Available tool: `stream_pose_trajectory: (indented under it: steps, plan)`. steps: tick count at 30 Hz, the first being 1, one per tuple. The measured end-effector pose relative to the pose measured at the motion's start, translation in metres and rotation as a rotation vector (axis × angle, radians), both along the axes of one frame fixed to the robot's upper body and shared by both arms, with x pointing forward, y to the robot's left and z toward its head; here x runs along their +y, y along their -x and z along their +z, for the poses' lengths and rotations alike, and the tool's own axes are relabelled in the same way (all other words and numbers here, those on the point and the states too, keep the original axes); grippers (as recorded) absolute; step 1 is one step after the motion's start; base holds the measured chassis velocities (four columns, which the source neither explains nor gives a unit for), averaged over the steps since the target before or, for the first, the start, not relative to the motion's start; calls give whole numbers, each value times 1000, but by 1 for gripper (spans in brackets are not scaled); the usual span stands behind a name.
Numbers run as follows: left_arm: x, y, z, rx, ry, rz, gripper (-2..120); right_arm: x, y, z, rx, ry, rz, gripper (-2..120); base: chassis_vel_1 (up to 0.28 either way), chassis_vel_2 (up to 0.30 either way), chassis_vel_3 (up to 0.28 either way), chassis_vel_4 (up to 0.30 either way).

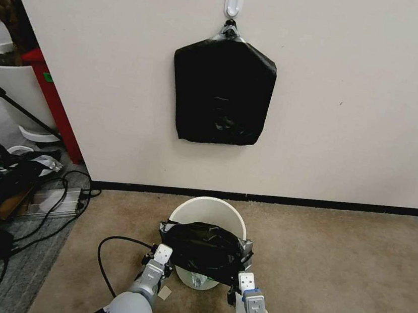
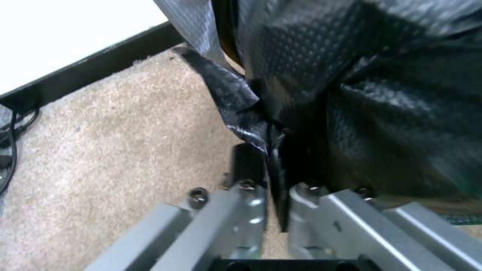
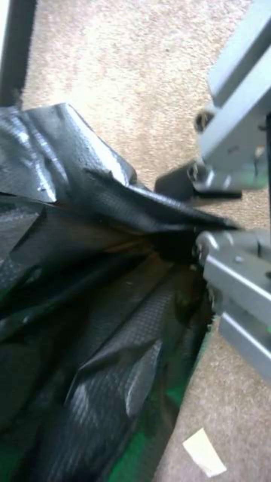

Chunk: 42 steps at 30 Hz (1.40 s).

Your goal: Place a trash bag onto the trash bin.

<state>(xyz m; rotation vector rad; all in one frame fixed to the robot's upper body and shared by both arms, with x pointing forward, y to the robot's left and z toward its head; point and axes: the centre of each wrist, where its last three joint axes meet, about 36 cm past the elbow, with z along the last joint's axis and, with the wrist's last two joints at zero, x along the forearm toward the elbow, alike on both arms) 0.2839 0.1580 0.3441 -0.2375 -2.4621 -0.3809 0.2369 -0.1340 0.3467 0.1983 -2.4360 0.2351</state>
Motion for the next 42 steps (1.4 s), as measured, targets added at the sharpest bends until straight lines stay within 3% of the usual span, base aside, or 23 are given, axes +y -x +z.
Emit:
stream_pose_trajectory:
  steps: [9,13,17,20,22,25,26,29,30,33,35,38,42]
  plan:
    - [14,14,35,60,-19,-27,36,-4,31,36,-3,-87,-17,41,0,0,0,0]
    - [23,29,57,75,-16,-50,55,-9,52,60,-10,-127,-16,62,0,0,0,0]
    - [29,36,69,71,-9,-54,65,-13,61,68,-33,-132,-19,70,0,0,0,0]
    - [37,44,93,40,28,-58,80,-20,68,81,-145,-178,-41,85,0,0,0,0]
    - [39,45,102,11,56,-56,83,-22,64,86,-208,-204,-43,90,0,0,0,0]
    - [38,38,123,-113,157,-31,97,-30,31,102,-385,-267,-33,99,0,0,0,0]
    - [38,38,123,-113,157,-31,97,-30,31,102,-385,-267,-33,99,0,0,0,0]
    - [36,19,130,-271,209,1,100,-37,-13,115,-414,-328,5,100,0,0,0,0]
    - [36,19,130,-271,209,1,100,-37,-13,115,-414,-328,5,100,0,0,0,0]
    - [30,5,130,-354,245,51,100,-47,-78,106,-336,-269,97,100,0,0,0,0]
    - [27,6,130,-355,261,63,100,-52,-97,99,-308,-232,130,100,0,0,0,0]
    - [16,22,119,-324,288,83,100,-64,-143,86,-162,-175,200,96,0,0,0,0]
    - [11,28,114,-324,320,126,100,-73,-184,77,-56,-132,233,97,0,0,0,0]
